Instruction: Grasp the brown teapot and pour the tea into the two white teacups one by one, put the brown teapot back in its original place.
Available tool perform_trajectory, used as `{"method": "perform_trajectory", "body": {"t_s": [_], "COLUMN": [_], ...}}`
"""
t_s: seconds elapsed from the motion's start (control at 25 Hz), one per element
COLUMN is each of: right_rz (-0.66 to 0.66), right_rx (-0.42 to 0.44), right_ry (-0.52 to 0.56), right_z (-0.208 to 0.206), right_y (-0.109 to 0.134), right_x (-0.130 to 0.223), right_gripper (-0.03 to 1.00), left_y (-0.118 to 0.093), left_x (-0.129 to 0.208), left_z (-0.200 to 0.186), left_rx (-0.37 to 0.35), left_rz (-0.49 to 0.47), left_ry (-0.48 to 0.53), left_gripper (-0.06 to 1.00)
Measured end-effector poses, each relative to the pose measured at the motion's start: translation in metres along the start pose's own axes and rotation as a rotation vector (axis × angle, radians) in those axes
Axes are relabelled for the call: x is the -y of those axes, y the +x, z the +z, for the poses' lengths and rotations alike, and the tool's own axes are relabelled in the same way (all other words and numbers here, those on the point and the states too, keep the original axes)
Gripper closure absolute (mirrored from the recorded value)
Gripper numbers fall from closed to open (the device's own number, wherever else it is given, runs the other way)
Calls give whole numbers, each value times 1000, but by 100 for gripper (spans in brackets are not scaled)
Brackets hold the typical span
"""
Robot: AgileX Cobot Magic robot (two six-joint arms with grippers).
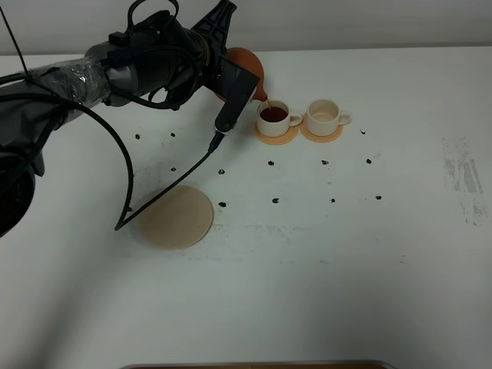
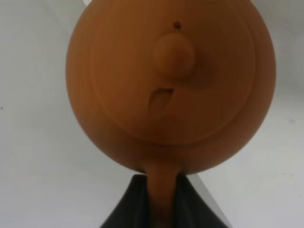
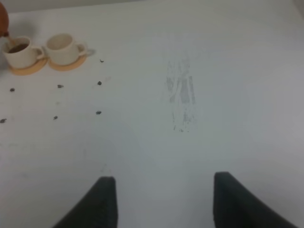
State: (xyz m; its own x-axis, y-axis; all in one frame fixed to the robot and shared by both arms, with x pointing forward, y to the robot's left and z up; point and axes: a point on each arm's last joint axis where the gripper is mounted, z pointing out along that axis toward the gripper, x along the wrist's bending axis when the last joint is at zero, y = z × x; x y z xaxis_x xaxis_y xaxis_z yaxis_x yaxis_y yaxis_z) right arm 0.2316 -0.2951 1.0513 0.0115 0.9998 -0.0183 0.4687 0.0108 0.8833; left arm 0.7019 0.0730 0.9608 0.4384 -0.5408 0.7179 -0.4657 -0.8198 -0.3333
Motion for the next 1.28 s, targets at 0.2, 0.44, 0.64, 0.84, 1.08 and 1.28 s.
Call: {"method": "perform_trajectory", "body": {"t_s": [0.2,0.44,0.64,0.84,1.08,1.28], "right_rz": [0,0,0,0,0,0], "right_rx": [0,0,0,0,-1,-1], "right_ry": [0,0,0,0,0,0], "right_z": [0,0,0,0,0,0], "right_y": [0,0,0,0,0,0], "right_x": [0,0,0,0,0,0], "right_gripper": [49,49,49,49,49,49], "left_y": [0,1,1,1,0,-2], "left_x": [0,0,0,-2,-3,-2], "left_z": [0,0,0,0,0,0], "left_rx": [0,-8,-13,-9,2,22], "left_rz": [0,4,23,-24,-106,-162], "left_ry": [0,-2,-3,-19,-31,-24], "left_gripper": [82,82,82,82,82,82]}}
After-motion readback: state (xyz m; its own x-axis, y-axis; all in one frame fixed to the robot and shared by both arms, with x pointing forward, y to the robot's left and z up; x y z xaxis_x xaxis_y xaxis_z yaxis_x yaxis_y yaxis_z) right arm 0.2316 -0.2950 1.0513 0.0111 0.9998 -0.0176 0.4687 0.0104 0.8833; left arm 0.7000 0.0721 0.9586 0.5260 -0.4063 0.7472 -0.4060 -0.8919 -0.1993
